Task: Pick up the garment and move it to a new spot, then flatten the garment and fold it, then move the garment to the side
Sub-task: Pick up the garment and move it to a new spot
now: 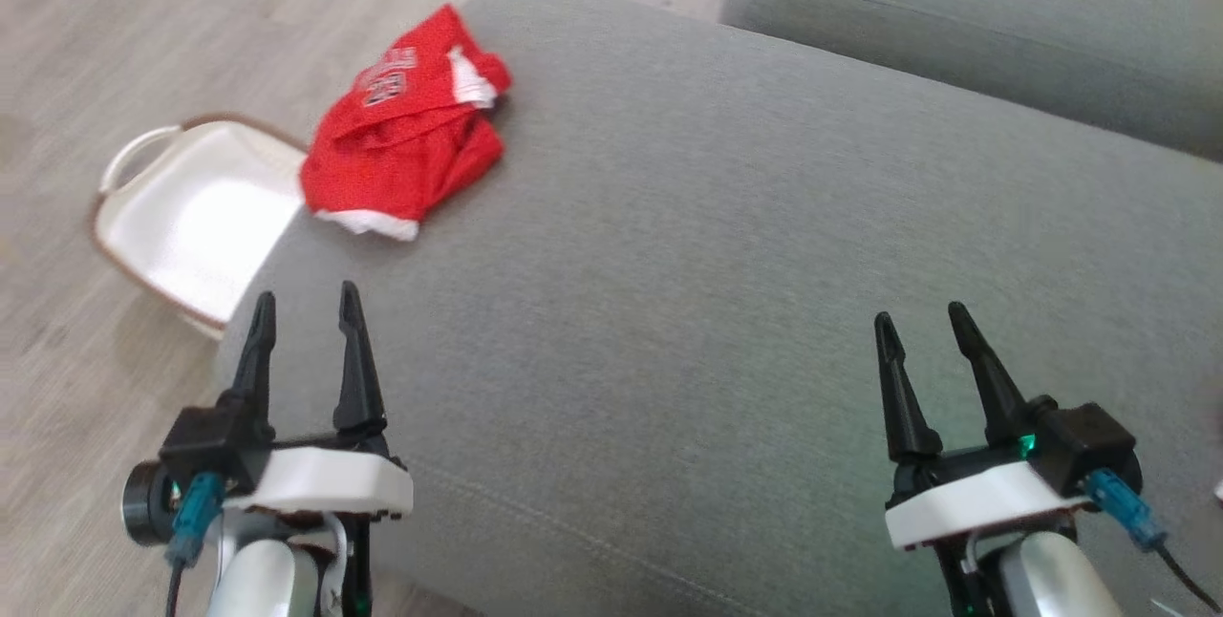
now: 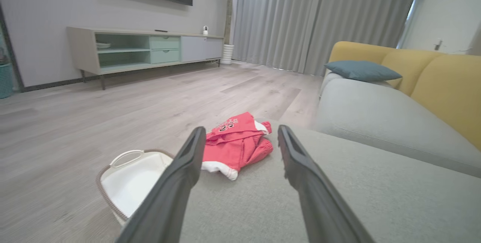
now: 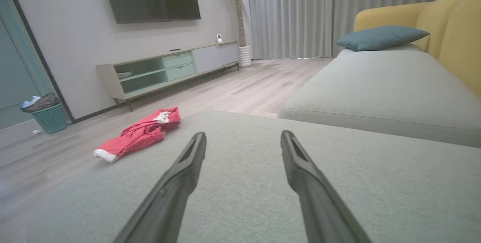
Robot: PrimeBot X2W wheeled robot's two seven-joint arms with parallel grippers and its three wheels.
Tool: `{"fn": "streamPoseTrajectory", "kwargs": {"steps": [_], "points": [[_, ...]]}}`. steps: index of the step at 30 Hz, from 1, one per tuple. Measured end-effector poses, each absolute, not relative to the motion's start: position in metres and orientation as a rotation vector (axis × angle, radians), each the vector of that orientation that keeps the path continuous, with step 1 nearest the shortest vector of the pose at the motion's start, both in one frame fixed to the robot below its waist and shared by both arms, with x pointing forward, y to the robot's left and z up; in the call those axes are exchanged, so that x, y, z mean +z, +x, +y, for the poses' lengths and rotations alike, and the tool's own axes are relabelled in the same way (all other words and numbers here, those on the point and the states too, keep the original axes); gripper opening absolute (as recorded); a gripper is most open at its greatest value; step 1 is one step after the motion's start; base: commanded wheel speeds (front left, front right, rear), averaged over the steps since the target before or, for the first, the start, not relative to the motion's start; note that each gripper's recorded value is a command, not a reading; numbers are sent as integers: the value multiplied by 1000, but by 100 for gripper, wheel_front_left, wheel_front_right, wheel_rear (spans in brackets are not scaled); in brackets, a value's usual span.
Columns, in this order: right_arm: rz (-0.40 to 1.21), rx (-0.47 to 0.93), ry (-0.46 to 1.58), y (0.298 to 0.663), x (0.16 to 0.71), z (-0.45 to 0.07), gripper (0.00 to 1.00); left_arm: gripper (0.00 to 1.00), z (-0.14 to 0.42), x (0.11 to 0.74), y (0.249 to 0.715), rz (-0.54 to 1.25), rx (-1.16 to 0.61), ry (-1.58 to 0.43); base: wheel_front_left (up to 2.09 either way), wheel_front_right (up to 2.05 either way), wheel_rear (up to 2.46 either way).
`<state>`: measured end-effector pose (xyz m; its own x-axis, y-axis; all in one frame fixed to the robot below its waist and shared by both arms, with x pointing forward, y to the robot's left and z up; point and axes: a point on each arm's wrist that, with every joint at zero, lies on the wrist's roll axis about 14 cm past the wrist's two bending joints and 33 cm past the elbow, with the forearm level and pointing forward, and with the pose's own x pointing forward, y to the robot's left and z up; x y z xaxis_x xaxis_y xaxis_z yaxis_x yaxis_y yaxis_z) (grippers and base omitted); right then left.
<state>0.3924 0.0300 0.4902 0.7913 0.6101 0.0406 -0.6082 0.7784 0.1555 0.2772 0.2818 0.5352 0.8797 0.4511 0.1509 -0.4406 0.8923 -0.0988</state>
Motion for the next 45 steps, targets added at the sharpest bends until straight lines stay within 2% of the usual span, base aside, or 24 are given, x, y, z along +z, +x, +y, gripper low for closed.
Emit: {"fn": "streamPoseTrajectory", "kwargs": {"steps": [11,22,27,32,39,45], "points": [[18,751,177,382,494,61,100,100,311,536,241,-184,588,-59,0,0,0],[34,711,169,389,484,47,100,100,330,549,254,-218,595,-36,0,0,0],[-17,656,142,419,491,35,100,100,344,564,292,-237,547,9,0,0,0],[-43,585,109,447,492,14,100,100,361,557,349,-158,446,90,0,0,0],[-68,444,36,489,492,-33,100,100,378,522,452,124,305,160,0,0,0],[-56,369,6,500,484,-63,100,100,370,454,494,444,245,137,0,0,0]]}}
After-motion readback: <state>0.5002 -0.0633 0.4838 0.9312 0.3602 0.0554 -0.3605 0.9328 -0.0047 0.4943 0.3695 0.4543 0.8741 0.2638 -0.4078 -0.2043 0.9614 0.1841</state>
